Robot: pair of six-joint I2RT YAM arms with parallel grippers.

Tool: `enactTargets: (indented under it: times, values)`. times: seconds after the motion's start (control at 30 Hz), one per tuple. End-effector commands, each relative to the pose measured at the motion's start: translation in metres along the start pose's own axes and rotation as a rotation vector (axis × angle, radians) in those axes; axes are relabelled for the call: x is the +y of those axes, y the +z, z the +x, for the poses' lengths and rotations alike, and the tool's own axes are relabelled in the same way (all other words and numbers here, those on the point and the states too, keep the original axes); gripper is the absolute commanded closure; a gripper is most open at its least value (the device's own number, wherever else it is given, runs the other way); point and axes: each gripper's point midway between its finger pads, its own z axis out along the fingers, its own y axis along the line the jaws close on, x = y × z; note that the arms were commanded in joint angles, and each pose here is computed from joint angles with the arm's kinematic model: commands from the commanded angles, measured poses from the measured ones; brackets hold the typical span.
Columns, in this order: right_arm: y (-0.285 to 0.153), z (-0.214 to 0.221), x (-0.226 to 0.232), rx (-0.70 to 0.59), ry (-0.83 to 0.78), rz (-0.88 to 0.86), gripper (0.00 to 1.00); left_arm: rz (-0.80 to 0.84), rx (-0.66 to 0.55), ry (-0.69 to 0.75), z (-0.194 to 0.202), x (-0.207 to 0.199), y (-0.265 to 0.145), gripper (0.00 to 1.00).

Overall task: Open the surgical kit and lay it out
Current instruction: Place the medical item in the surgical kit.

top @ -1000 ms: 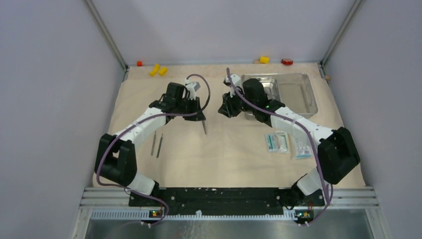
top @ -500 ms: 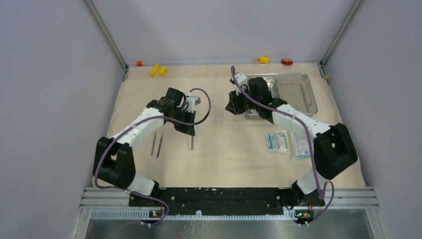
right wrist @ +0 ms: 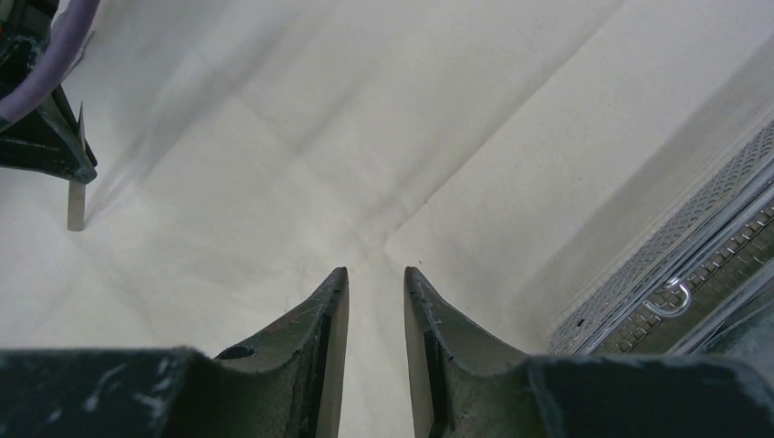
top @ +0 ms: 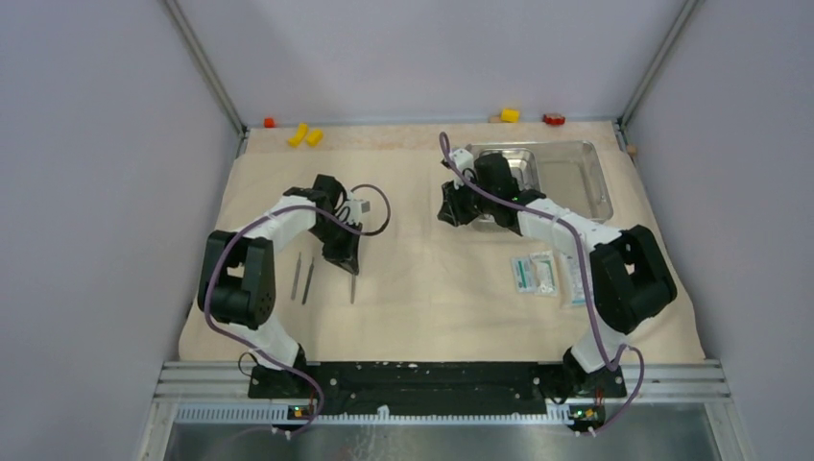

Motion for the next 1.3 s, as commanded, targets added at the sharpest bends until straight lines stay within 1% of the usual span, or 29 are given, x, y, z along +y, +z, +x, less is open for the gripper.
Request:
enactTargets:
  times: [0.0,0.2,0.33,0.83,1.1,1.17,1.27]
  values:
    - [0.005,-0.013,-0.004,-0.025,-0.015,-0.009,0.73,-0.007,-0.005,-0.004,-0.01,0.005,-0.006,0.89]
    - [0.007,-0.01,-0.005,-0.013,-0.011,-0.011,0.74,-0.02,0.013,-0.047,-0.014,0.016,-0.004,0.89]
    - [0.007,-0.011,-0.006,-0.013,-0.008,-0.011,0.75,-0.025,0.028,-0.068,-0.013,0.022,0.0,0.83]
    - [0.001,-0.016,-0.008,-0.028,-0.008,-0.009,0.76,-0.042,0.087,-0.117,-0.01,0.041,0.019,0.77]
    - [0.001,-0.015,-0.008,-0.027,-0.006,-0.013,0.76,-0.058,0.079,-0.136,-0.01,0.048,0.018,0.76]
    - [0.001,-0.015,-0.008,-0.027,-0.005,-0.014,0.76,-0.06,0.077,-0.146,-0.009,0.05,0.018,0.75]
    - [0.002,-0.014,-0.008,-0.024,-0.004,-0.015,0.77,-0.059,0.079,-0.167,-0.007,0.053,0.02,0.7]
